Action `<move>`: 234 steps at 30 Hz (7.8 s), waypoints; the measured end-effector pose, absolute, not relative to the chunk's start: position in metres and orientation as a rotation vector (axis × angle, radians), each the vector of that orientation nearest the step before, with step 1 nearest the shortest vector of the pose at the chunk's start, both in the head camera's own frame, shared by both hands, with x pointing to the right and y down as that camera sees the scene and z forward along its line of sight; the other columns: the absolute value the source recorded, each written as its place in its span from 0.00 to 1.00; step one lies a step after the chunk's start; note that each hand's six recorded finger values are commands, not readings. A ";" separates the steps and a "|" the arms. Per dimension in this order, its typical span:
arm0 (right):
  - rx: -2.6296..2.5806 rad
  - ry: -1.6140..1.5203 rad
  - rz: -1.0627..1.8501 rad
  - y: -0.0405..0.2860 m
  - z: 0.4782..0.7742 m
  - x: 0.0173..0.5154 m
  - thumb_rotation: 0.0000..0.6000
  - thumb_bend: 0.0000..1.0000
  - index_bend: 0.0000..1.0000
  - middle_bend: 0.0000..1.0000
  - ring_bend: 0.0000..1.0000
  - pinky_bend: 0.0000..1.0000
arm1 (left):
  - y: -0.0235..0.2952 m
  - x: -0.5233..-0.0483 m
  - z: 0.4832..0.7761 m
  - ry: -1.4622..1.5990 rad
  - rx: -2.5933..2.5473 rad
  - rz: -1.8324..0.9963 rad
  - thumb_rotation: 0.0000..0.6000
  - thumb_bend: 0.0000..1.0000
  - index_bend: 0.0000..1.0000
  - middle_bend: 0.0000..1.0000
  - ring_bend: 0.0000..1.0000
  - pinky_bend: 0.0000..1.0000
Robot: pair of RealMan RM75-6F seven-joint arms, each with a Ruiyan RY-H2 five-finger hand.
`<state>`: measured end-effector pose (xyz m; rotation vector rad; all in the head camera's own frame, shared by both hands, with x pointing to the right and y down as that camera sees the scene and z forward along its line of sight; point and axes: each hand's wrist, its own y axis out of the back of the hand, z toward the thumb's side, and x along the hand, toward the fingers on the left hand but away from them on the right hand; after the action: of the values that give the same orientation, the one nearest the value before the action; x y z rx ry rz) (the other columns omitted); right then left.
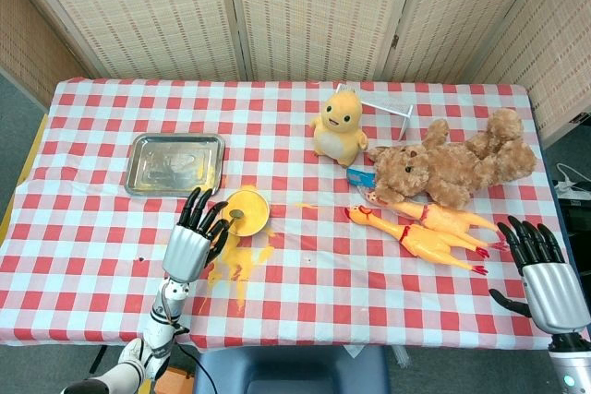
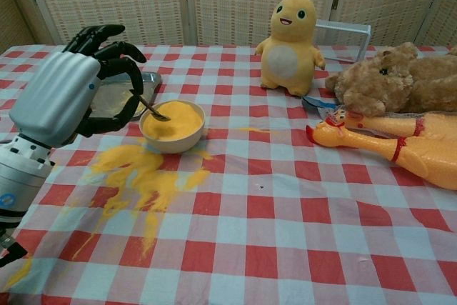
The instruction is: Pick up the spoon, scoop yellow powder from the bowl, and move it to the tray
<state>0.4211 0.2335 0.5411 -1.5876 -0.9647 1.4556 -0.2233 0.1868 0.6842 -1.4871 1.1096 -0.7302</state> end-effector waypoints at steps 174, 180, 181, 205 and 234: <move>-1.579 -0.957 1.458 0.235 0.541 0.420 1.00 0.02 0.00 0.00 0.00 0.00 | 0.144 -0.234 0.667 0.959 -1.839 -1.099 1.00 0.76 0.84 0.35 0.10 0.06; -1.580 -0.960 1.454 0.235 0.540 0.419 1.00 0.02 0.00 0.00 0.00 0.00 | 0.137 -0.234 0.661 1.004 -1.802 -1.055 1.00 0.76 0.84 0.35 0.10 0.06; -1.579 -0.960 1.455 0.235 0.540 0.419 1.00 0.02 0.00 0.00 0.00 0.00 | 0.136 -0.234 0.661 1.016 -1.795 -1.044 1.00 0.76 0.84 0.35 0.10 0.06; -1.562 -0.972 1.477 0.231 0.541 0.425 1.00 0.02 0.00 0.00 0.00 0.00 | 0.113 -0.237 0.694 1.080 -1.701 -0.954 1.00 0.75 0.84 0.36 0.10 0.06; -1.588 -0.965 1.451 0.236 0.538 0.420 1.00 0.02 0.00 0.00 0.00 0.00 | 0.144 -0.231 0.655 1.057 -1.770 -0.925 1.00 0.78 0.84 0.36 0.10 0.06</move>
<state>0.4197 0.2355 0.5378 -1.5880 -0.9651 1.4511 -0.2308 0.1441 0.6550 -1.7701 1.0568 -0.9249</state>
